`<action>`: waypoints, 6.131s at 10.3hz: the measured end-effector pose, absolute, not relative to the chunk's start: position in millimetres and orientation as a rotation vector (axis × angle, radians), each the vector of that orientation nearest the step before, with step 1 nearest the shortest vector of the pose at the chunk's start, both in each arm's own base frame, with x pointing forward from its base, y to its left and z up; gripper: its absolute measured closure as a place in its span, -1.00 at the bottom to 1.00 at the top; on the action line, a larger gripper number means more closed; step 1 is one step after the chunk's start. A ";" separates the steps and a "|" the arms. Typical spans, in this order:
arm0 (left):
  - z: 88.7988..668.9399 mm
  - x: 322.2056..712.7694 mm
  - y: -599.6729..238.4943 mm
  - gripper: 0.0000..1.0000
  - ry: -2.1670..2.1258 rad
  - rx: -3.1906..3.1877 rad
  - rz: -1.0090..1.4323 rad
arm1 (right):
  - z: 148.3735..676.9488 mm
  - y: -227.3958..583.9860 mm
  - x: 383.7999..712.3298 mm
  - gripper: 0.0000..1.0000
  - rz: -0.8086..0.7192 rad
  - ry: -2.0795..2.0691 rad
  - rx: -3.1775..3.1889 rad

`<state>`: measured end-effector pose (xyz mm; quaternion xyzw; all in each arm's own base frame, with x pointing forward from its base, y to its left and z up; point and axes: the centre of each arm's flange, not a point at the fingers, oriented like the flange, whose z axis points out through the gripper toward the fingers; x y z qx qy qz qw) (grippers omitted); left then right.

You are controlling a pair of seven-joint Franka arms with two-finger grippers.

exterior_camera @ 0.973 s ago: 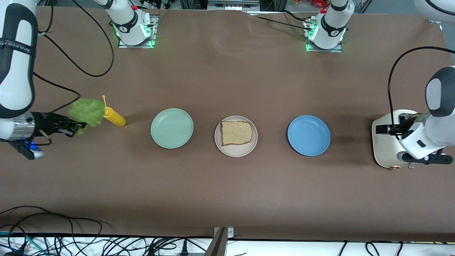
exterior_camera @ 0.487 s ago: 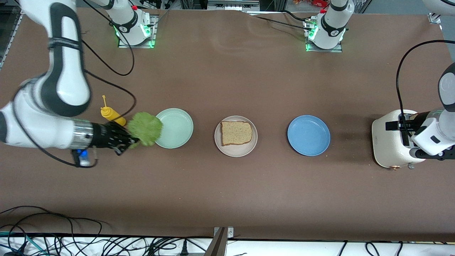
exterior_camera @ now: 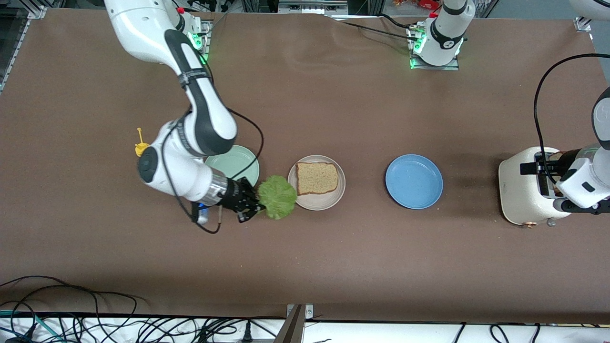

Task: Make sandwich on beige plate with both arms
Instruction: 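Carry the lettuce with the right gripper and lay it on the bread, then move the right gripper back toward the mustard bottle, then grasp the yellow mustard bottle with the right gripper, then lift the mustard bottle with the right gripper and tilt it over the sandwich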

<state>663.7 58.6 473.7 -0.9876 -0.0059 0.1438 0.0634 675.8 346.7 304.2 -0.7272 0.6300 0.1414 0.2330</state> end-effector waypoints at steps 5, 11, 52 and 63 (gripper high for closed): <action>471.5 663.2 57.9 -1.00 -0.016 -2.983 0.442 | 253.5 424.3 635.7 0.89 0.501 1.772 -1.899; 469.5 662.9 55.7 -1.00 -0.010 -2.982 0.448 | 193.0 445.3 598.7 0.89 0.563 1.815 -1.984; 465.4 662.5 48.9 -1.00 0.006 -2.980 0.461 | 209.1 -167.8 472.5 -1.00 -0.844 -1.254 -1.970; 465.0 662.4 48.6 -1.00 0.007 -2.980 0.462 | 137.7 -133.0 480.9 -1.00 -0.996 -1.165 -1.877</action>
